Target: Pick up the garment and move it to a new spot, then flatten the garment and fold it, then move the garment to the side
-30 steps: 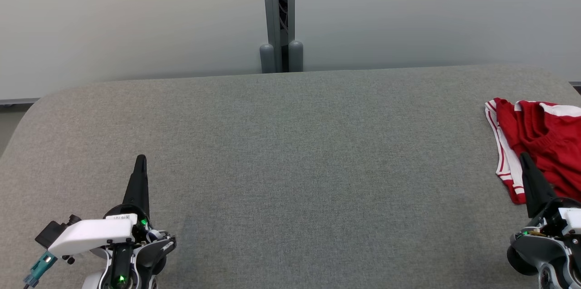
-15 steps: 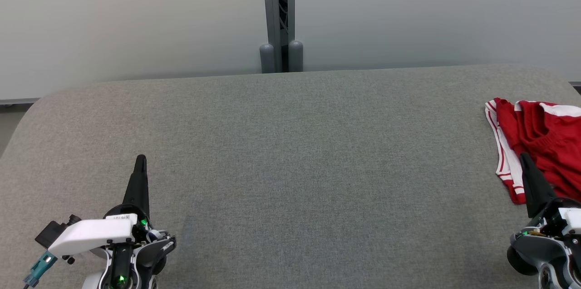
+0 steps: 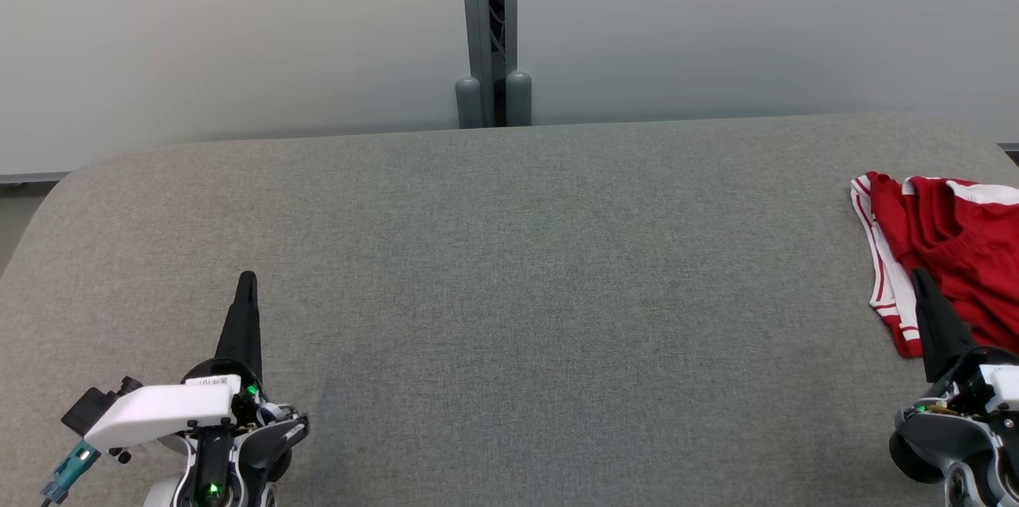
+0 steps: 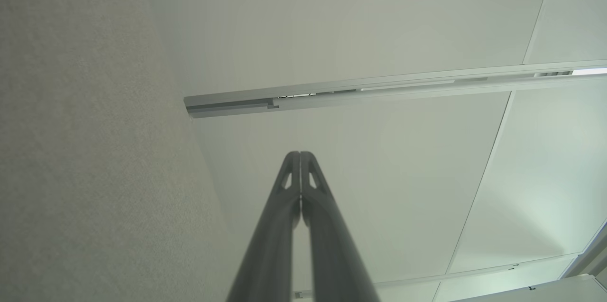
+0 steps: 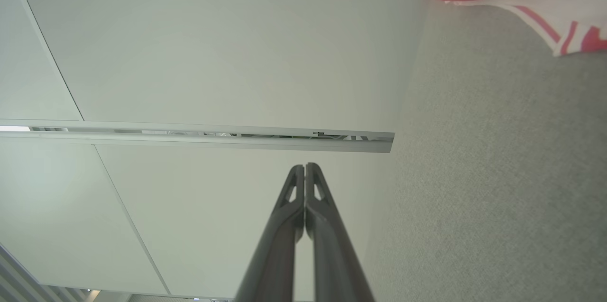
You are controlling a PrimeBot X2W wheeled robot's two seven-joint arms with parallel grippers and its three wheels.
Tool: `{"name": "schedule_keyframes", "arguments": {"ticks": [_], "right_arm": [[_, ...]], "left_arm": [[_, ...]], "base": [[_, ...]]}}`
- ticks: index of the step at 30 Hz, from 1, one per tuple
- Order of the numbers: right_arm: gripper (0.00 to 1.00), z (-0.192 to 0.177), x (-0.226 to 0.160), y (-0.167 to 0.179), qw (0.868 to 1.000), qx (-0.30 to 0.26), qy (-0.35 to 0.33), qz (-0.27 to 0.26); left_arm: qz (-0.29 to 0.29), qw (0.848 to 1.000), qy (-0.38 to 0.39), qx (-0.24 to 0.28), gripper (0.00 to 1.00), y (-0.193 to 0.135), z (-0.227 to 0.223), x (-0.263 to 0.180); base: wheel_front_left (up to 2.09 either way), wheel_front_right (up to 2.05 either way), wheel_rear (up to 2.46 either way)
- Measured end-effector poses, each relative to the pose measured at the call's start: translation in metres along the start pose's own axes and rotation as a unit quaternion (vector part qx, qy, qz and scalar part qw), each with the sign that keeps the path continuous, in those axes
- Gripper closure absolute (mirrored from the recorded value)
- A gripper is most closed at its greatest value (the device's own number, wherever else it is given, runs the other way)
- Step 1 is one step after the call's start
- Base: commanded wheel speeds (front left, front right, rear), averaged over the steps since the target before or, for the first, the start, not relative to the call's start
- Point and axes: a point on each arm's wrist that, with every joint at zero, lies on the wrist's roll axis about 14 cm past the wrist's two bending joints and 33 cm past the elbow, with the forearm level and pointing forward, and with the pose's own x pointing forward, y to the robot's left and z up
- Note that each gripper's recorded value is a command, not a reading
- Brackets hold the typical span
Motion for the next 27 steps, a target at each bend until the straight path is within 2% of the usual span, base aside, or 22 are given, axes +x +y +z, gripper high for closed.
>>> {"name": "schedule_keyframes", "arguments": {"ticks": [27], "right_arm": [[1.00, 0.0001, 0.0000, 0.0000, 1.000, 0.000, 0.000, 0.000]], "left_arm": [[0.000, 1.000, 0.000, 0.000, 1.00, 0.0000, 0.0001, 0.0000]], "base": [[0.00, 0.00, 0.00]]}}
